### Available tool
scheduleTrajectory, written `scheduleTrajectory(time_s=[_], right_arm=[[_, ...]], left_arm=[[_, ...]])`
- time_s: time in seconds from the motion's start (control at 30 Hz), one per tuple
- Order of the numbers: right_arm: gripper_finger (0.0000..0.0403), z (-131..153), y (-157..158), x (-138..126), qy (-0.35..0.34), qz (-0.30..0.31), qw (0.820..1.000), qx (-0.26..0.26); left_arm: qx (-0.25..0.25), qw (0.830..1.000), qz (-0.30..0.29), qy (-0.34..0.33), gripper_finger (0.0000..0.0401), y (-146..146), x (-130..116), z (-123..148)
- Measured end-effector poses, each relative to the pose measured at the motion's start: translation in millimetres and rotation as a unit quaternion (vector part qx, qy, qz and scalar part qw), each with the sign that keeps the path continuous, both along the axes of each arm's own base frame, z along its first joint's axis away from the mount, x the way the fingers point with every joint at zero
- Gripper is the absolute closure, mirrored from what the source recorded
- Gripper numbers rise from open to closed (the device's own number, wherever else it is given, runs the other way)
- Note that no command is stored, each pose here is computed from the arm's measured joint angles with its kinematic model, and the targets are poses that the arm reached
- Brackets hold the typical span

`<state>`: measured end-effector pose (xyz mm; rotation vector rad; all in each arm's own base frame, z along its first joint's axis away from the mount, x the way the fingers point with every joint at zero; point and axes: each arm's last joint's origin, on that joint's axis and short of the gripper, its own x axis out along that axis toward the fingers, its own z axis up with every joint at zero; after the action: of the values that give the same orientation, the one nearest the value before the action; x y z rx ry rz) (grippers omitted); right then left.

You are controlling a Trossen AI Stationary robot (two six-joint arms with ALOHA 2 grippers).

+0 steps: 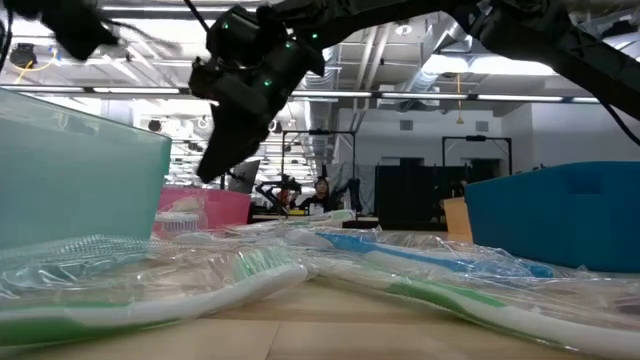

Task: Pick & Place Toothbrushes
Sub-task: Put the orange toothbrush into the orange bin

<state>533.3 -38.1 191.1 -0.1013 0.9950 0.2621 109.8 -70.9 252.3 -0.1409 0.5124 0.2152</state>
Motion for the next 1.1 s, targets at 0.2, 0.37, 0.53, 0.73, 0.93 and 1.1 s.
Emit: scheduleTrajectory(time_s=[0.2,0.37,0.53,0.73,0.93,1.1], right_arm=[[0.0159,-3,0,-4,0.023,0.011,1.000,0.005],[0.0159,-3,-1,-5,0.030,0.007,0.999,0.009],[0.0159,-5,0,-8,0.048,0.008,0.999,0.012],[0.0159,-7,11,-14,0.080,0.032,0.996,0.035],[0.0159,-8,18,-17,0.094,0.048,0.994,0.032],[0.0159,-9,23,-20,0.113,0.058,0.991,0.031]], left_arm=[[-0.011,0.982,0.104,0.156,0.0277,30,-11,-22],[-0.072,0.968,0.163,0.179,0.0262,39,0,-26],[-0.119,0.944,0.179,0.251,0.0248,38,21,-43],[-0.090,0.925,0.165,0.331,0.0242,38,35,-61],[-0.102,0.911,0.192,0.350,0.0242,48,39,-65],[-0.103,0.914,0.145,0.365,0.0243,50,38,-63]])
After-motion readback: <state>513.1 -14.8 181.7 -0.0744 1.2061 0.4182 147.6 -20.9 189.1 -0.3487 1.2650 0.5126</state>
